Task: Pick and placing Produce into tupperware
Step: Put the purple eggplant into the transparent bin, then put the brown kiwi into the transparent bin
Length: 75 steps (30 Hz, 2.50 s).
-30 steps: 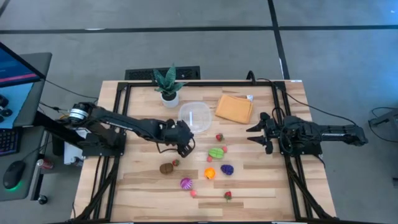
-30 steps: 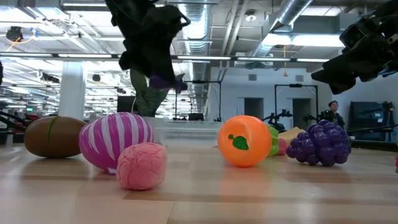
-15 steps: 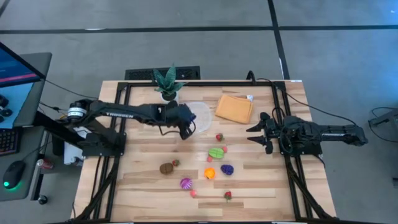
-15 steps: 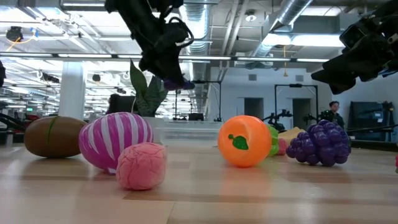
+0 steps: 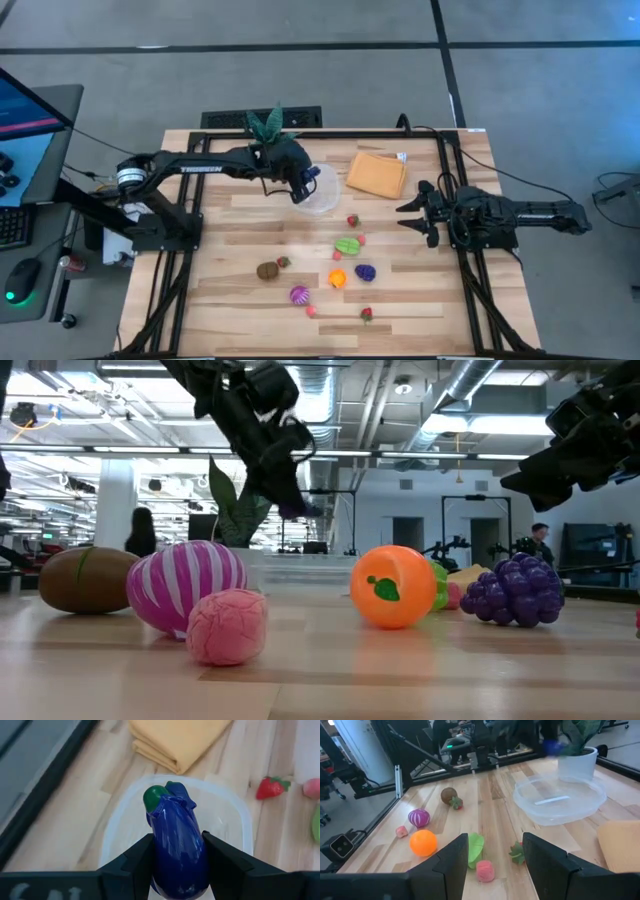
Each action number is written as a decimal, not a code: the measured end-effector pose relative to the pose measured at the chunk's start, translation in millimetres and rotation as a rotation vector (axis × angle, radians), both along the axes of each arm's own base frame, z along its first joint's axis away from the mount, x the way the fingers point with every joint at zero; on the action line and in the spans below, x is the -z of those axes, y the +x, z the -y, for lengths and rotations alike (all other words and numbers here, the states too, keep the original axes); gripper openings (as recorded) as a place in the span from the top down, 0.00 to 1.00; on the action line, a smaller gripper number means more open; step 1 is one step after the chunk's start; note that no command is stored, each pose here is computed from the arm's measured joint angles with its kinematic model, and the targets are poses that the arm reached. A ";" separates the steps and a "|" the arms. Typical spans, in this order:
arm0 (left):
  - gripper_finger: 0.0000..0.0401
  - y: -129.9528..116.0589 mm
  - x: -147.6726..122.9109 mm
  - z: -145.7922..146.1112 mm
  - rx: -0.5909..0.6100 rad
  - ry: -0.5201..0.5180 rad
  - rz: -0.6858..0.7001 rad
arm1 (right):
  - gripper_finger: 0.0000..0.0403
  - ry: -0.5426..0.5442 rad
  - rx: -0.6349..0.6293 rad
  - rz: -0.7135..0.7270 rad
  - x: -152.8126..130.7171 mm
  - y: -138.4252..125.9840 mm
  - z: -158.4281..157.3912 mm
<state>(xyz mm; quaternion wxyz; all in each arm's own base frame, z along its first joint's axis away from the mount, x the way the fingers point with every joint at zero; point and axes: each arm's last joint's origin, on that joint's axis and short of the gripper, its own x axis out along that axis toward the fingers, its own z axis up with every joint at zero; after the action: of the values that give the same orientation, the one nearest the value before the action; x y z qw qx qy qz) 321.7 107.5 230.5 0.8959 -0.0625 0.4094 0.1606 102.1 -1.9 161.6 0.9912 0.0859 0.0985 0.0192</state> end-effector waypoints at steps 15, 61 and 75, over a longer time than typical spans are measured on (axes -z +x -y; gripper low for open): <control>0.64 16.0 42.5 -13.1 -0.002 -0.012 -0.077 | 0.47 -0.006 0.024 0.011 -1.0 0.3 0.8; 0.50 -27.8 -34.3 89.7 0.253 0.052 -0.089 | 0.47 -0.044 0.014 0.044 -4.1 0.8 0.6; 0.50 -62.3 -34.3 182.4 0.234 0.092 -0.199 | 0.53 -0.059 0.009 0.051 -4.6 0.9 0.5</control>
<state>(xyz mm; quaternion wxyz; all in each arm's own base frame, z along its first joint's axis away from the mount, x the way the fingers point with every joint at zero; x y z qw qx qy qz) 259.4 -74.9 264.8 0.8653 0.0431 0.4930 0.0794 103.0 -2.4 166.2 0.9956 0.0568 0.0736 0.0139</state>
